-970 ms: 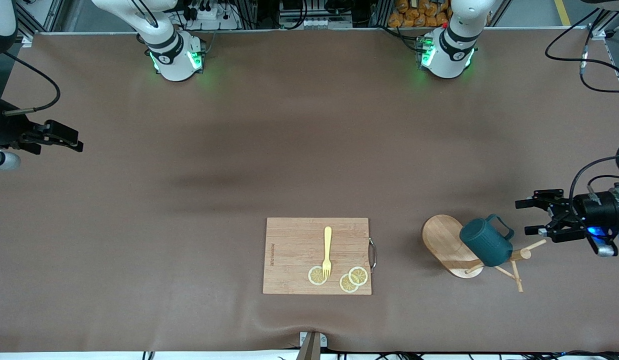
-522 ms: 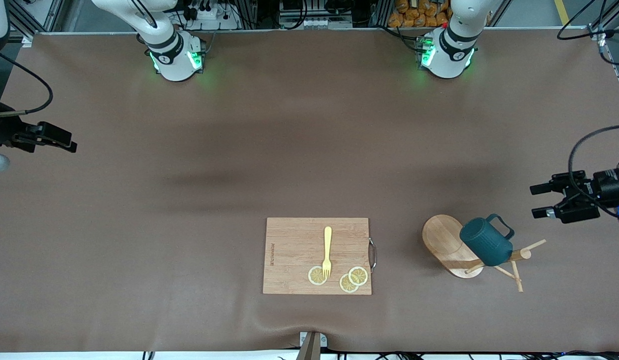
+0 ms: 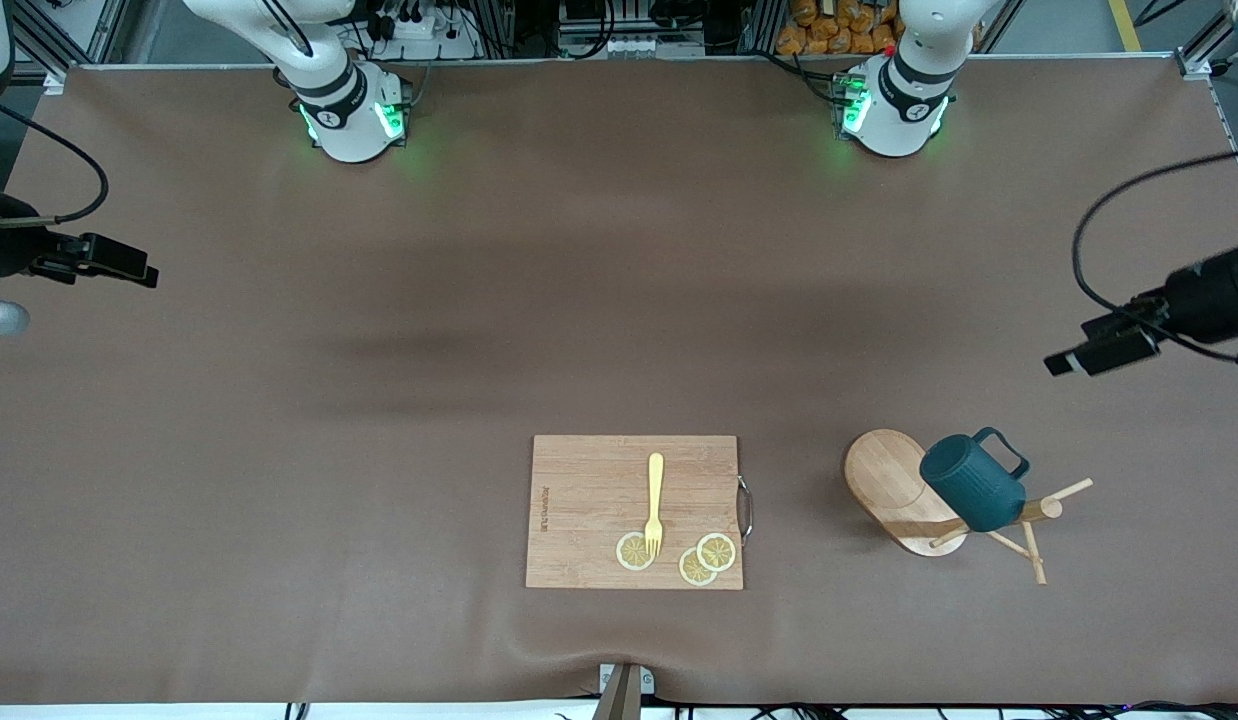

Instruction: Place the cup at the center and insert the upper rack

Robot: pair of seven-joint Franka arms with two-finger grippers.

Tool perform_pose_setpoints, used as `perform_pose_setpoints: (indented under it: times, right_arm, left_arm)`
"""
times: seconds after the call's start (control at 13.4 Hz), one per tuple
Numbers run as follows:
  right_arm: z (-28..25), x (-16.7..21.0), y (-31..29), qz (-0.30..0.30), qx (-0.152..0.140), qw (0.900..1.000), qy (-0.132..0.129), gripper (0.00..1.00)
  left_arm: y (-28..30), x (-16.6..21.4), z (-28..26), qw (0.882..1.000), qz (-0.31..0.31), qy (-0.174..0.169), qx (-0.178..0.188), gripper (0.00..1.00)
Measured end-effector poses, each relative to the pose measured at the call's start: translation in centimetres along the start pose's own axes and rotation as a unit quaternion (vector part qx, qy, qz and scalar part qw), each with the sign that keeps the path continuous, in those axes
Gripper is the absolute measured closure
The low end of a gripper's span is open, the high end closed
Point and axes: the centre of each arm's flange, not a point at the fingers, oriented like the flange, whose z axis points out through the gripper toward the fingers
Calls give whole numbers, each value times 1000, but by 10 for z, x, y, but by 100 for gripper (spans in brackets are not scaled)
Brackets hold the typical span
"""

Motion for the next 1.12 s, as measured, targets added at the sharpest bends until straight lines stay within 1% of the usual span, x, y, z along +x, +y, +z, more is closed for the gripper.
perform_pose_setpoints:
  times: [0.15, 0.22, 0.37, 0.67, 0.9, 0.97, 1.12]
  right_arm:
    - [0, 0, 1, 1, -6, 1000, 0, 0]
    - [0, 0, 1, 1, -6, 1000, 0, 0]
    - [0, 0, 1, 1, -6, 1000, 0, 0]
    - [0, 0, 0, 0, -6, 1000, 0, 0]
    - [0, 0, -1, -1, -6, 1000, 0, 0]
    - [0, 0, -1, -1, -6, 1000, 0, 0]
    - [0, 0, -2, -2, -6, 1000, -1, 0]
  left_arm:
    - [16, -35, -12, 995, 75, 37, 58, 0]
    - [23, -52, -15, 991, 98, 44, 77, 0]
    - [31, -81, -20, 986, 120, 38, 106, 0]
    - [35, -106, -26, 976, 169, 22, 134, 0]
    - [56, -126, -17, 963, 206, 24, 172, 0]
    - [60, -130, -16, 961, 211, 25, 177, 0]
    - [55, -123, -20, 960, 208, 30, 183, 0]
